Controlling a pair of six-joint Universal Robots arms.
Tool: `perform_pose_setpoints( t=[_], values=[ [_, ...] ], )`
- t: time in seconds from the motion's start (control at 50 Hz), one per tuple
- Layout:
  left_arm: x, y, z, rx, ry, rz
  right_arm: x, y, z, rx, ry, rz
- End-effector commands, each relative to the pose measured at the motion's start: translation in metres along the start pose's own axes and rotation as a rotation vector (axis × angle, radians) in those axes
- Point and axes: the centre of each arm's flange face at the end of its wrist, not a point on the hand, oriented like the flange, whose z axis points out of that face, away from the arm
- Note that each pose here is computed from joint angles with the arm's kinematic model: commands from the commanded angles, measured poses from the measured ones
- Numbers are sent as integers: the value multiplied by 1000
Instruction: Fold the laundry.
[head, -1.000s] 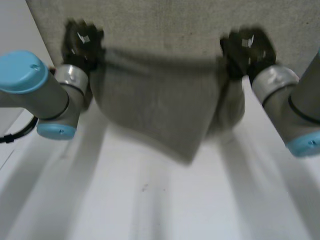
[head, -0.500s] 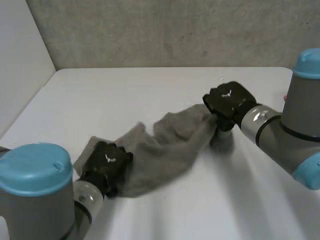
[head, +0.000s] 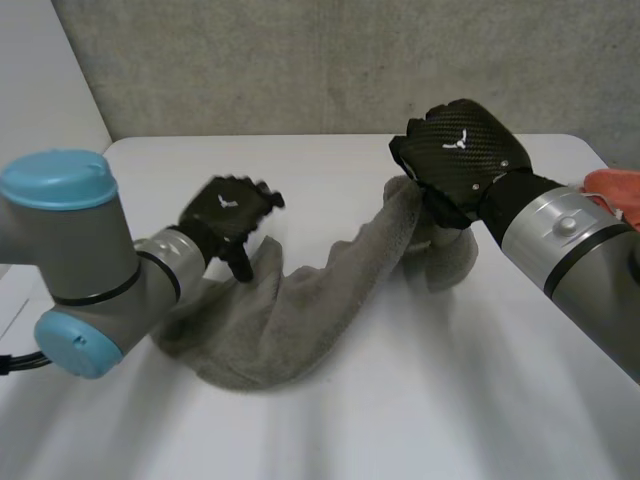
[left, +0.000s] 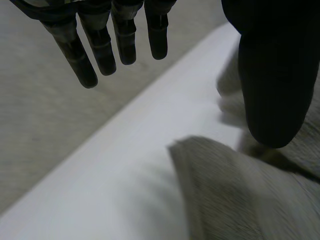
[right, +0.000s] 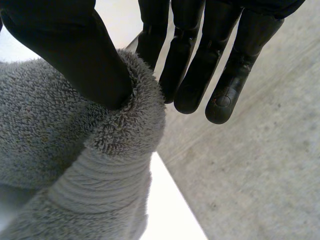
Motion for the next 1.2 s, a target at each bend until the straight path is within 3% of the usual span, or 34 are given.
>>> perform_pose_setpoints(
  t=[0.02,0.36,0.7,0.78,0.84,0.94,1.1,1.2],
  values=[
    [18,27,8,-90,166,10,1,-3,-4,4,5,-12],
    [46,50,15,-157,312,-28,1,8,0,-31,12,-6],
    [57,47,19,-148,320,-53,2,19,11,-55,10,-2],
    [43,41,28,-118,217,-26,4,23,22,-61,8,0],
    [14,24,46,-24,-3,22,8,25,32,-57,18,-2],
    [-40,-47,51,282,-342,79,39,21,68,-41,186,-34],
    [-87,-151,12,750,-594,116,101,-45,103,325,500,-100],
    [-87,-162,-8,784,-617,113,104,-58,105,449,527,-114]
  ],
)
